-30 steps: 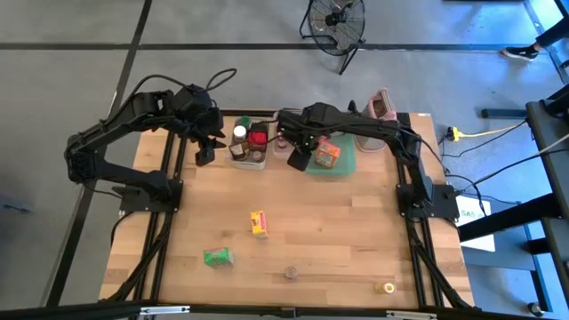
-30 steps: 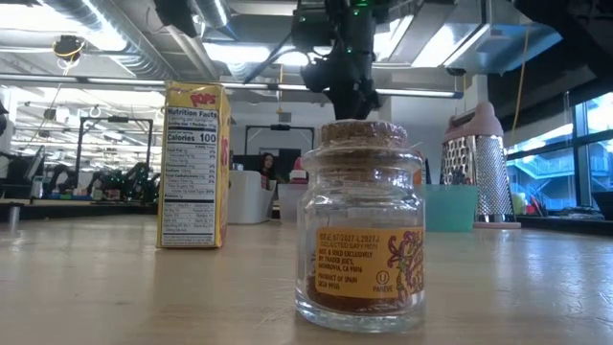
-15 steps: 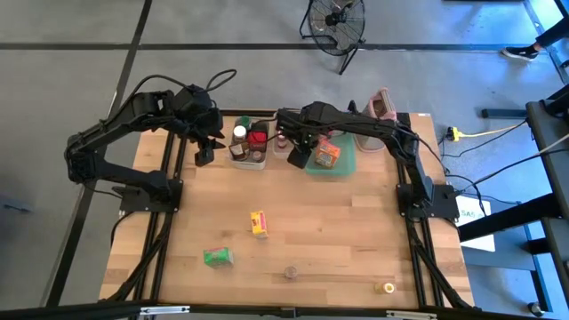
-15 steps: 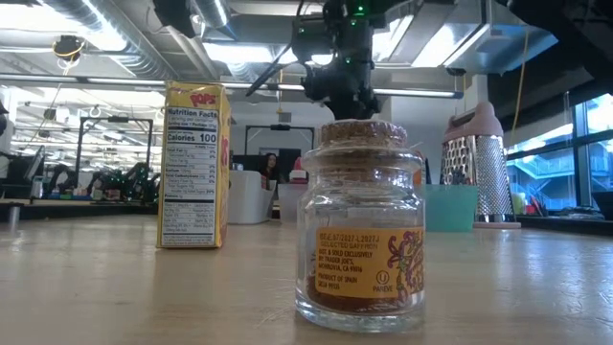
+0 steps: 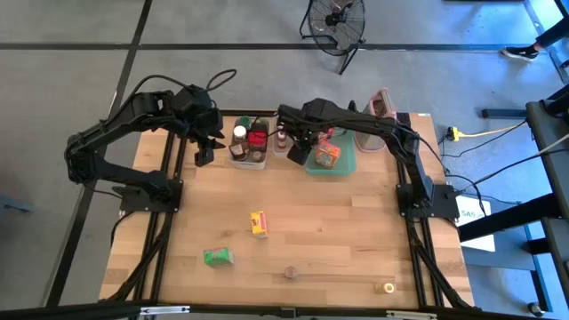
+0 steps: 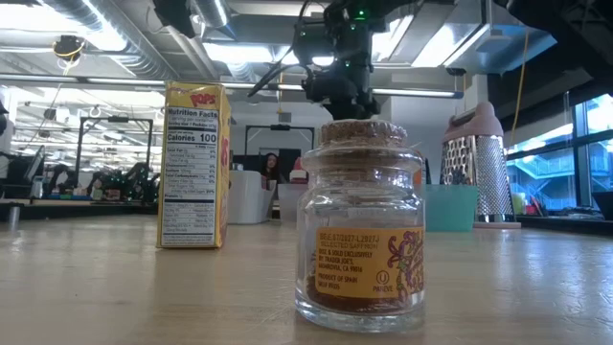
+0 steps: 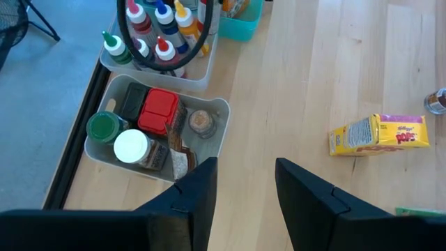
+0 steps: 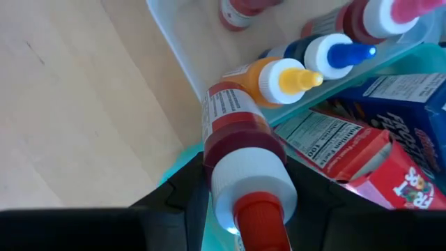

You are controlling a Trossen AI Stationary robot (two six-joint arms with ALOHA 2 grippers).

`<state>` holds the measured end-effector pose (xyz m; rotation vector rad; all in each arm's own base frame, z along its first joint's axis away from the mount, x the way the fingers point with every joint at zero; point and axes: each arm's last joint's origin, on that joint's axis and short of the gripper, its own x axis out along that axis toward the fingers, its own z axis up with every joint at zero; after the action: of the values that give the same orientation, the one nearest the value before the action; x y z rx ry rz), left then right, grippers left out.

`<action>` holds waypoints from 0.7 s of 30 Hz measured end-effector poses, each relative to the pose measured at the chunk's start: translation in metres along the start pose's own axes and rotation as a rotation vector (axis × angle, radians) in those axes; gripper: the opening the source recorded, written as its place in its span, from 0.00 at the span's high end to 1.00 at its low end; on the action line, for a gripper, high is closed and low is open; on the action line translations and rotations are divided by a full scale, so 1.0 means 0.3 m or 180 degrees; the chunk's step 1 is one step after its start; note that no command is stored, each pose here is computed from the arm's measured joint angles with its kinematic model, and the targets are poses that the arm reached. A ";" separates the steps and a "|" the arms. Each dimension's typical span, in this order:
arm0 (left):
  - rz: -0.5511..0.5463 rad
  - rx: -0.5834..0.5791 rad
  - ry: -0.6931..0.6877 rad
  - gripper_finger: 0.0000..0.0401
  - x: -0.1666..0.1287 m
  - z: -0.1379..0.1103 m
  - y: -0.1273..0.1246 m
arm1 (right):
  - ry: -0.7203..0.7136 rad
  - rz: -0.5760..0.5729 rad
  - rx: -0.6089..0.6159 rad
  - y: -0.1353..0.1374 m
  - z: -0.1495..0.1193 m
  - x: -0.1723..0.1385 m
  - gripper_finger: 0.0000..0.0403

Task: Pick & Place Kitchen Items
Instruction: Put the red food coloring bottle into the transparent bin

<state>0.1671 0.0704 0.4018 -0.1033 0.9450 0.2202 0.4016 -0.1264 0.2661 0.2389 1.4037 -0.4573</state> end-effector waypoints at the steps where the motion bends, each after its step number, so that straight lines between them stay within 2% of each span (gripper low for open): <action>1: 0.0000 -0.0011 -0.0001 0.65 0.000 0.000 0.000 | 0.0003 -0.0002 0.0010 -0.005 0.000 0.001 0.65; 21: 0.0000 -0.0032 -0.0001 0.65 0.000 0.000 0.000 | 0.0097 -0.0002 0.0000 -0.003 -0.001 0.018 0.65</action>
<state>0.1671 0.0704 0.4018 -0.1125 0.9438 0.2249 0.4014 -0.1279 0.2610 0.2463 1.4335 -0.4558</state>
